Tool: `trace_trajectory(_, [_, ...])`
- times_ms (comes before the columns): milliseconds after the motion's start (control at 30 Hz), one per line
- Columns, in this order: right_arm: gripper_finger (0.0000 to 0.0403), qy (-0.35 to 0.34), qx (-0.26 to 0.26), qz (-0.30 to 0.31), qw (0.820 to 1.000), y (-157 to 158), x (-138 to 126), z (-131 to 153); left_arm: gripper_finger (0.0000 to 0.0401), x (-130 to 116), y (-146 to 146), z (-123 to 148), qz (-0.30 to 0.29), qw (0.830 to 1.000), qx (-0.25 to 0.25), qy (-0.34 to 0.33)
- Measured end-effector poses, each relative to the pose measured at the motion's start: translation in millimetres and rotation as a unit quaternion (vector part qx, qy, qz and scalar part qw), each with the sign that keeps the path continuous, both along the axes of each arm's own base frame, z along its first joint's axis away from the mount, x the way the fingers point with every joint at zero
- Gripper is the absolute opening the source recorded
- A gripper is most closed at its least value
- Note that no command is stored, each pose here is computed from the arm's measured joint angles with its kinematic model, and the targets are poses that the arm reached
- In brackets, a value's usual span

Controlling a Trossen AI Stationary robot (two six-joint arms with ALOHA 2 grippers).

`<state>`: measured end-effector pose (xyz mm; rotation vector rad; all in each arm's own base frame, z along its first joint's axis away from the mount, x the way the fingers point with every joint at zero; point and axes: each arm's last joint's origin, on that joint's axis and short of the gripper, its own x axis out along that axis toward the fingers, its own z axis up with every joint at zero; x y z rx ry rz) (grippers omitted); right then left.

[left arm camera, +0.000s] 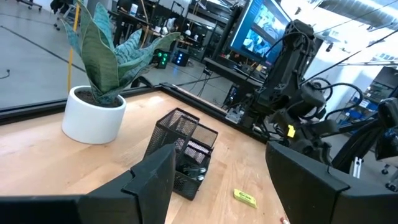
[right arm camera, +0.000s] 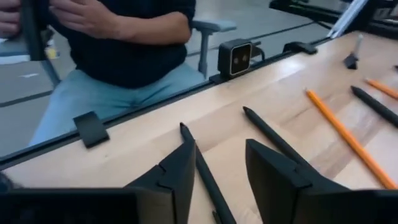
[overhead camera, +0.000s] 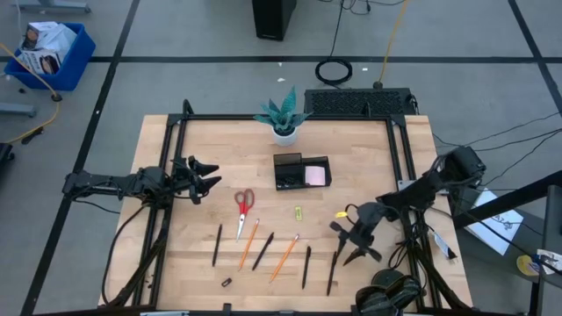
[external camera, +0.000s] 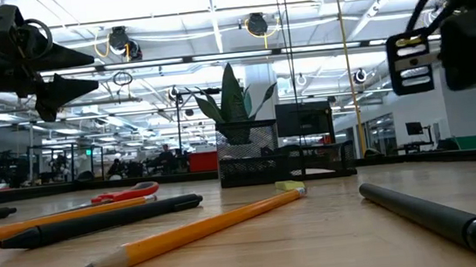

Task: Pick and place office supplies into organizer
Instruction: Put the black pen into the black desk organizer

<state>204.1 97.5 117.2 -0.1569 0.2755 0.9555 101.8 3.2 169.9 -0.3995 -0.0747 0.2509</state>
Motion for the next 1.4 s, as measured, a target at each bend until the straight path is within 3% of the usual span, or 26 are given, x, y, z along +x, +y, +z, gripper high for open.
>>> trace_trajectory(333, [0.0191, 0.007, -0.040, 0.048, 0.998, -13, 10, -14, 0.0255, 0, 0, 0, 0.000, 1.000, 0.000, -0.002])
trace_trajectory(900, [0.0192, 0.040, -0.037, 0.080, 0.995, -17, 33, -55, 0.0255, 0, 0, 0, 0.000, 1.000, 0.000, -0.001])
trace_trajectory(1400, [0.0190, 0.091, 0.001, 0.039, 0.995, -19, 35, -60, 0.0255, 0, 0, 0, 0.000, 1.000, 0.000, -0.001])
